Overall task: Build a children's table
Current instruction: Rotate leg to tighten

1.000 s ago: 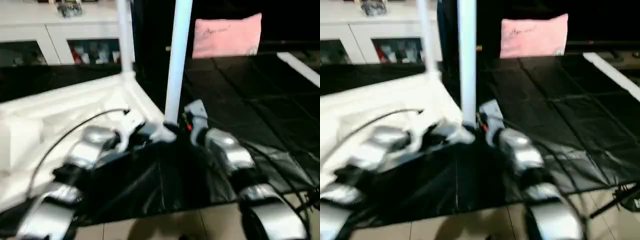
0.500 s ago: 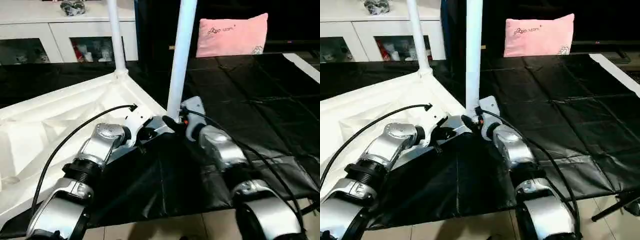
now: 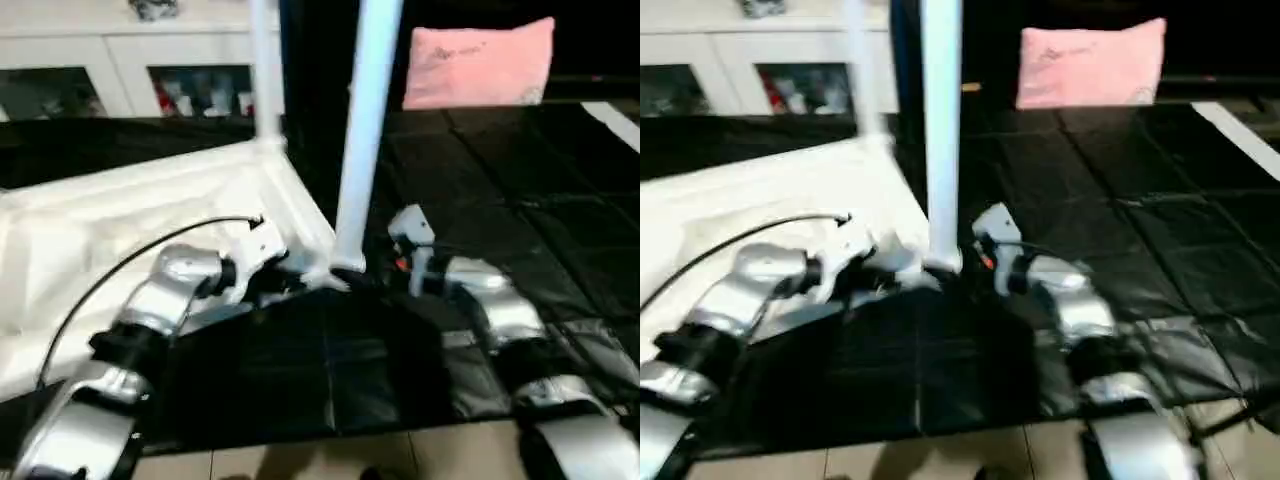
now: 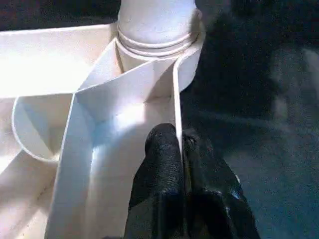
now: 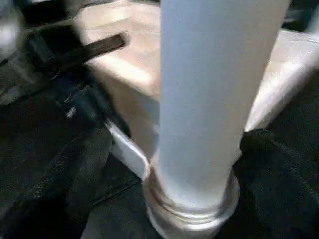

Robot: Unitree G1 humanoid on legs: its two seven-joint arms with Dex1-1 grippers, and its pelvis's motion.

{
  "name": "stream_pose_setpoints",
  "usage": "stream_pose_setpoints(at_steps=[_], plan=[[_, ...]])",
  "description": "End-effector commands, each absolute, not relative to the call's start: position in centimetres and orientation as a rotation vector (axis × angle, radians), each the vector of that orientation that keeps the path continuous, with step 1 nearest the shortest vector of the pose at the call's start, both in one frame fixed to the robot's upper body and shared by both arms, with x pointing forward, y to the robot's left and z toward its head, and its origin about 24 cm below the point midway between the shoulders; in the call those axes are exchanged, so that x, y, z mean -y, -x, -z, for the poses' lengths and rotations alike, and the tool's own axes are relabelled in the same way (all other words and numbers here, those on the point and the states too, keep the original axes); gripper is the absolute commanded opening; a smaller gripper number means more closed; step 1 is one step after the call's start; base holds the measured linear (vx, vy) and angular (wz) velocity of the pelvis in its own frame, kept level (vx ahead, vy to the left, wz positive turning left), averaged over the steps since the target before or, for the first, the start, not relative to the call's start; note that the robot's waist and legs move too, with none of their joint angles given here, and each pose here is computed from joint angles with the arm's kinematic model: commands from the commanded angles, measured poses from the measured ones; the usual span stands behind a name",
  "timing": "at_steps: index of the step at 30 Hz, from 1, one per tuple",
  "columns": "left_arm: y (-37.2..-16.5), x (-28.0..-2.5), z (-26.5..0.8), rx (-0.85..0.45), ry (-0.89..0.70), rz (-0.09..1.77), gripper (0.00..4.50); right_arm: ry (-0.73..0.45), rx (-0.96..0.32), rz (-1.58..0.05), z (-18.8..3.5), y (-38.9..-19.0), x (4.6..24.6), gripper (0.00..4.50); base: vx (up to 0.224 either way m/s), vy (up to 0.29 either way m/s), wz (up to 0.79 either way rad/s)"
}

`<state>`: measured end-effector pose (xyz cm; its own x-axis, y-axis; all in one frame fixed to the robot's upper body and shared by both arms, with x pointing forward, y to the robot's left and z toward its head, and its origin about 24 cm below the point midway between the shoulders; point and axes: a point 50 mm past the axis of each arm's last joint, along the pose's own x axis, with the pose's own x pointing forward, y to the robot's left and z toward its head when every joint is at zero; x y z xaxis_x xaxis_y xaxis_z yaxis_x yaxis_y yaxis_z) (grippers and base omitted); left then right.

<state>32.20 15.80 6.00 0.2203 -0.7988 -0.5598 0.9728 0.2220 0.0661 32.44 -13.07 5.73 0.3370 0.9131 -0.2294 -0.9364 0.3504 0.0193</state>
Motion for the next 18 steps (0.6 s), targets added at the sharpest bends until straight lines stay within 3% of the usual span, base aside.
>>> stream_pose_setpoints(at_steps=[1,8,18], plan=[[-31.2,-15.4,-6.0,-0.469,-0.505,1.433,0.0,0.157,-0.218,-1.31,-6.1,-31.9,13.2,4.41,0.0,0.0,0.0],[-30.1,-15.7,-6.1,-0.502,-0.515,1.583,0.0,0.156,-0.277,-1.472,-6.3,-30.9,13.2,4.41,0.0,0.0,0.0],[-29.3,-15.5,-6.1,-0.52,-0.558,1.7,0.0,0.133,-0.356,-1.622,-6.1,-29.9,12.5,3.63,0.0,0.0,0.0]])
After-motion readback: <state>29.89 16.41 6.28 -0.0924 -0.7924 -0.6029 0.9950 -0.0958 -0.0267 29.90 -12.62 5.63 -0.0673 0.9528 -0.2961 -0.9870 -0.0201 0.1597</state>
